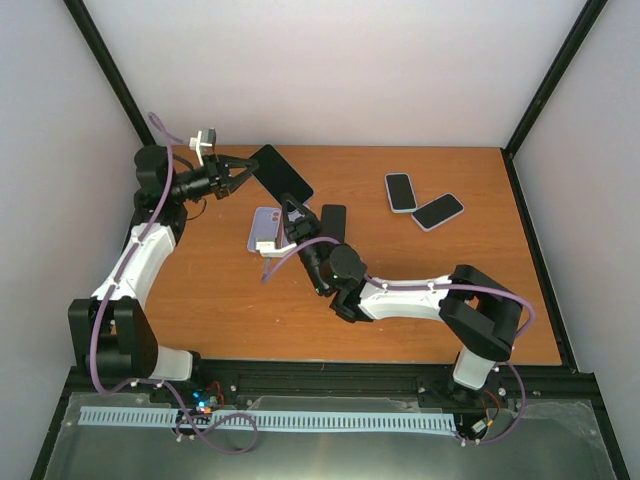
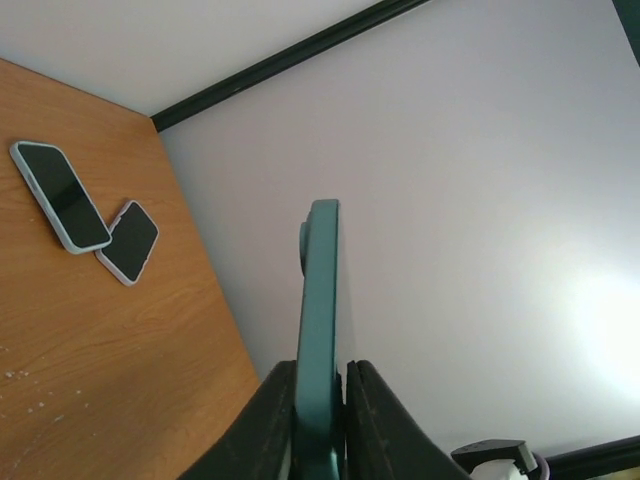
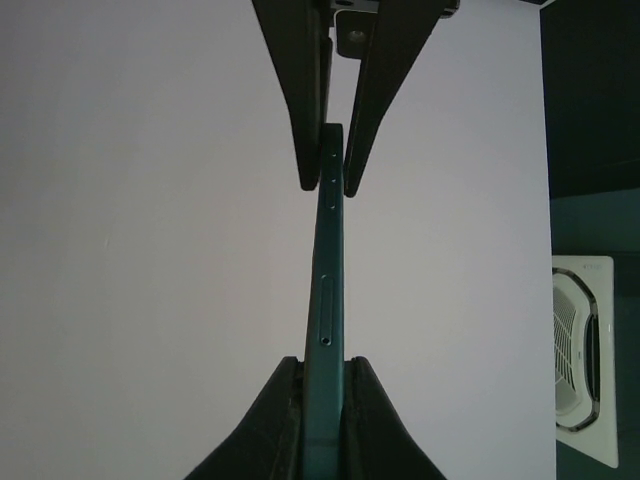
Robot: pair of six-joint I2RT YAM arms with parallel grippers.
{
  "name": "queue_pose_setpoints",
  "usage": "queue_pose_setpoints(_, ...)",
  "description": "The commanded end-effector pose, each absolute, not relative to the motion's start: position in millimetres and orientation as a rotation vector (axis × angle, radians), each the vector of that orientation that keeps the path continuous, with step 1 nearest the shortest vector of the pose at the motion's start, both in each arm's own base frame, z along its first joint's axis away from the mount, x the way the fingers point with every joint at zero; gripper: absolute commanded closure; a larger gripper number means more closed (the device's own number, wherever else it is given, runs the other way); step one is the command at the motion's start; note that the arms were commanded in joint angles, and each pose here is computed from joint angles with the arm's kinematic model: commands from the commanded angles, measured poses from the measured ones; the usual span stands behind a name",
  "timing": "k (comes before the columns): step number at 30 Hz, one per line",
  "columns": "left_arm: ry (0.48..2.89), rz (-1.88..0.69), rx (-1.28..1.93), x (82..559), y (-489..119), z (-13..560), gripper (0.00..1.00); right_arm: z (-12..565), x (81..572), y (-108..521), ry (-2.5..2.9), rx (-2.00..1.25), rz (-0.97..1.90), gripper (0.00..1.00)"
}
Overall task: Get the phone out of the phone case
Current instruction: Place the phone at the center of the board.
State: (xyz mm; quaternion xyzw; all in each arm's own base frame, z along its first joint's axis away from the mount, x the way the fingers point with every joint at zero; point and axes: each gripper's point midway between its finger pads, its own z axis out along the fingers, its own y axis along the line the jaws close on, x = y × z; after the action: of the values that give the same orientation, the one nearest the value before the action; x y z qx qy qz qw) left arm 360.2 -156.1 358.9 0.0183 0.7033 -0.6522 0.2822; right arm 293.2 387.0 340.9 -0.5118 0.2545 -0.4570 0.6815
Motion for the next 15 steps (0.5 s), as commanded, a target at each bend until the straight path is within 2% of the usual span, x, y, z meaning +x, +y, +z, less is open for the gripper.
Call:
queue_pose_setpoints(1,1.843,-1.75,0.103,351,-158,374,0.89,366,284,377,0.569,-1.021,-1.013,0.96)
queue_pose_setpoints(3,1.837,-1.747,0.113,350,-159,376,0.95,363,284,376,0.573,-1.024,-1.016,0.91)
queue_pose_setpoints(5,1.83,-1.739,0.125,350,-159,378,0.99,358,285,374,0.581,-1.036,-1.02,0.81)
queue_pose_setpoints(15,1.8,-1.628,0.257,355,-159,390,0.99,335,285,352,0.72,-1.108,-0.939,0.17)
